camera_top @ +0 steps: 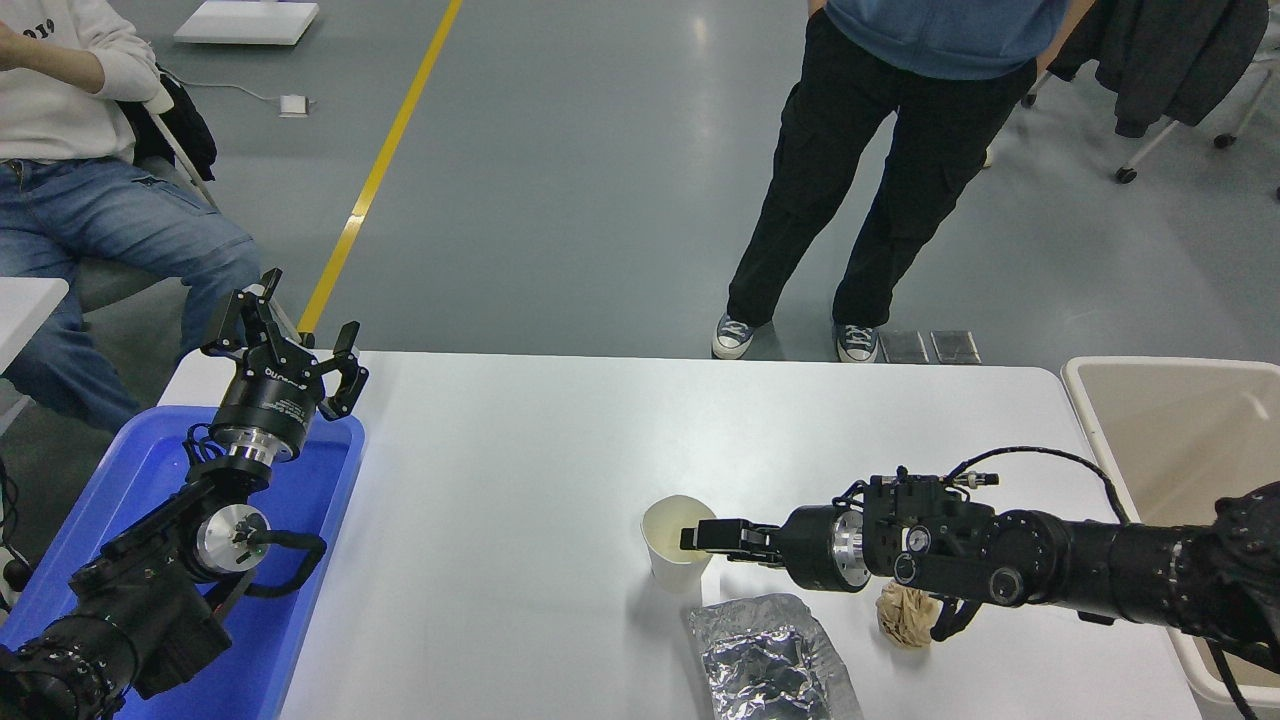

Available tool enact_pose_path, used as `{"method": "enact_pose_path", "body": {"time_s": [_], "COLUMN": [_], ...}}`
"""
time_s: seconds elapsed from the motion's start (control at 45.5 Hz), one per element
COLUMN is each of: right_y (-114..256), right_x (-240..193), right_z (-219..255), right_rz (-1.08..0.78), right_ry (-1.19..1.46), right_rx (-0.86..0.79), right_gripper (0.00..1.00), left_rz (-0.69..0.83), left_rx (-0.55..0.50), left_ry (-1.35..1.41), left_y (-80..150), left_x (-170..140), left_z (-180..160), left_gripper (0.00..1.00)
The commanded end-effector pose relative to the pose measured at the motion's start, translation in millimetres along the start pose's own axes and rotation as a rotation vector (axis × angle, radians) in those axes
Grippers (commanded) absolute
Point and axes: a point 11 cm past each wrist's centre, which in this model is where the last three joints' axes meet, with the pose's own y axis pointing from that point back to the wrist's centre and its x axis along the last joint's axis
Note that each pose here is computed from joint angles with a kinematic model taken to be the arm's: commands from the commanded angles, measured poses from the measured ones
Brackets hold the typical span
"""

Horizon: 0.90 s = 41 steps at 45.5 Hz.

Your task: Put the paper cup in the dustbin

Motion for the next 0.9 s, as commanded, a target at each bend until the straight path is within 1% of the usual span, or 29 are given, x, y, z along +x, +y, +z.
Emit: {"method": "enact_pose_path", "body": {"time_s": [0.0,0.044,0.11,0.154,0.176,0.242,0.286,0.308,0.527,0.703,0.813,0.879], "right_y": [-3,-3,-3,-3,-3,-3,-3,-3,-2,0,9,22], "right_x": [5,5,7,7,7,7,7,8,9,13,27,42], "right_z": [-8,-9,-10,-11,-11,-12,-14,-14,-22,-41,-44,-49], "right_rz": [0.014,0.014,0.014,0.014,0.013,0.011,0.008,0.009,0.004,-0.008,0.01,0.027], "right_ry": [-0.002,0.0,0.002,0.003,0.003,0.002,0.005,0.006,0.015,0.022,0.037,0.052], "right_rx": [0.023,0.025,0.027,0.028,0.027,0.03,0.034,0.034,0.087,0.147,0.15,0.154], "right_gripper": [0.48,0.39,0.3,0.18,0.14,0.11,0.01,0.0,0.0,0.0,0.0,0.0], "left_rz": [0.0,0.0,0.0,0.0,0.0,-0.001,0.0,0.0,0.0,0.0,0.0,0.0], "left_rx": [0.0,0.0,0.0,0.0,0.0,0.001,0.0,0.0,0.0,0.0,0.0,0.0], "left_ry": [0.0,0.0,0.0,0.0,0.0,-0.001,0.0,0.0,0.0,0.0,0.0,0.0], "left_y": [0,0,0,0,0,0,0,0,0,0,0,0], "left_x": [0,0,0,0,0,0,0,0,0,0,0,0], "left_z": [0,0,0,0,0,0,0,0,0,0,0,0], "left_gripper": [1.0,1.0,1.0,1.0,1.0,1.0,1.0,1.0,1.0,1.0,1.0,1.0]}}
